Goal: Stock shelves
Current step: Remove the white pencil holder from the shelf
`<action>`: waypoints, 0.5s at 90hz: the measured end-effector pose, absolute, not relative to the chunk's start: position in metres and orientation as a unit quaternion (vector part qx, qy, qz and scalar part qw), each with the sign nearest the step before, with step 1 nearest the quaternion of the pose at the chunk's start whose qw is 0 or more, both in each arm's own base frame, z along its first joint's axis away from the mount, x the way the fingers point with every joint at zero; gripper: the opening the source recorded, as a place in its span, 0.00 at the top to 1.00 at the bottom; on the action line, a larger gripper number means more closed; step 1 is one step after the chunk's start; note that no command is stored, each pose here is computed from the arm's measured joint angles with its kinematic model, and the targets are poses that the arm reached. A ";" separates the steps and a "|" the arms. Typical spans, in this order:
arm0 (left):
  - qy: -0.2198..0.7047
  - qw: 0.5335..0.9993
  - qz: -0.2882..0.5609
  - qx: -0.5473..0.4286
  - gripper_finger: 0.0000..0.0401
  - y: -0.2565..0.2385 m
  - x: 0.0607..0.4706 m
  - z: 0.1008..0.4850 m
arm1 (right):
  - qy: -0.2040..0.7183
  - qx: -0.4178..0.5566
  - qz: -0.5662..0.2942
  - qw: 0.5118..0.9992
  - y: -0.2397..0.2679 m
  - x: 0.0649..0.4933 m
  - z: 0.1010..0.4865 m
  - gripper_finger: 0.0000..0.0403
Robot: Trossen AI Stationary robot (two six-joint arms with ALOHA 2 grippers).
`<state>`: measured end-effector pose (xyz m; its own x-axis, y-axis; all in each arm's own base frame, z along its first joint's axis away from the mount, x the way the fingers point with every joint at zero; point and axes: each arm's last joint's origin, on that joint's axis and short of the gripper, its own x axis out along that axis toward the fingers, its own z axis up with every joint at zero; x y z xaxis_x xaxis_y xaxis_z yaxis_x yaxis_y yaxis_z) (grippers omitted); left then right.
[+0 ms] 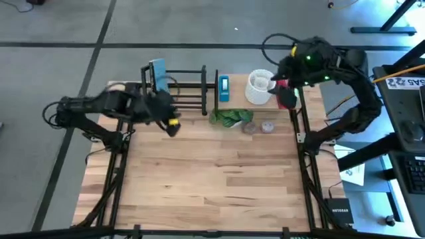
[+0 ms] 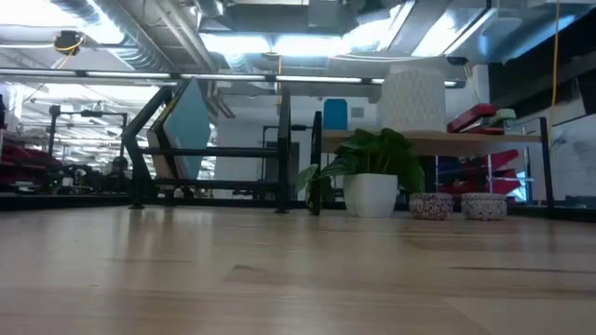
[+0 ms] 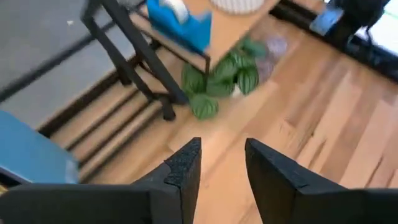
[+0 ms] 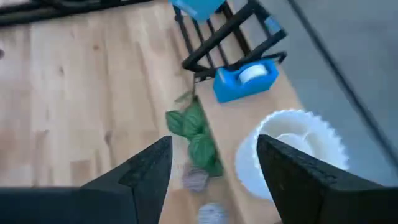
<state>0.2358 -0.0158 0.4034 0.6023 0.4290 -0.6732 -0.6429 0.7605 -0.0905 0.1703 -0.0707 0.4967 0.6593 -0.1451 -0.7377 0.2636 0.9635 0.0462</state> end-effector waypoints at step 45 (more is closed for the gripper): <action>0.326 0.886 0.246 -0.221 0.73 -0.037 0.264 0.320 | 0.549 -0.001 -0.182 0.816 -0.097 0.211 0.401 0.45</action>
<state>0.2642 -0.0372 0.3195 0.6663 0.2905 -0.6868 -0.5795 0.7813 -0.2317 0.2110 -0.0969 0.4005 0.3317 -0.2981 -0.8951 0.2966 0.9336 -0.2011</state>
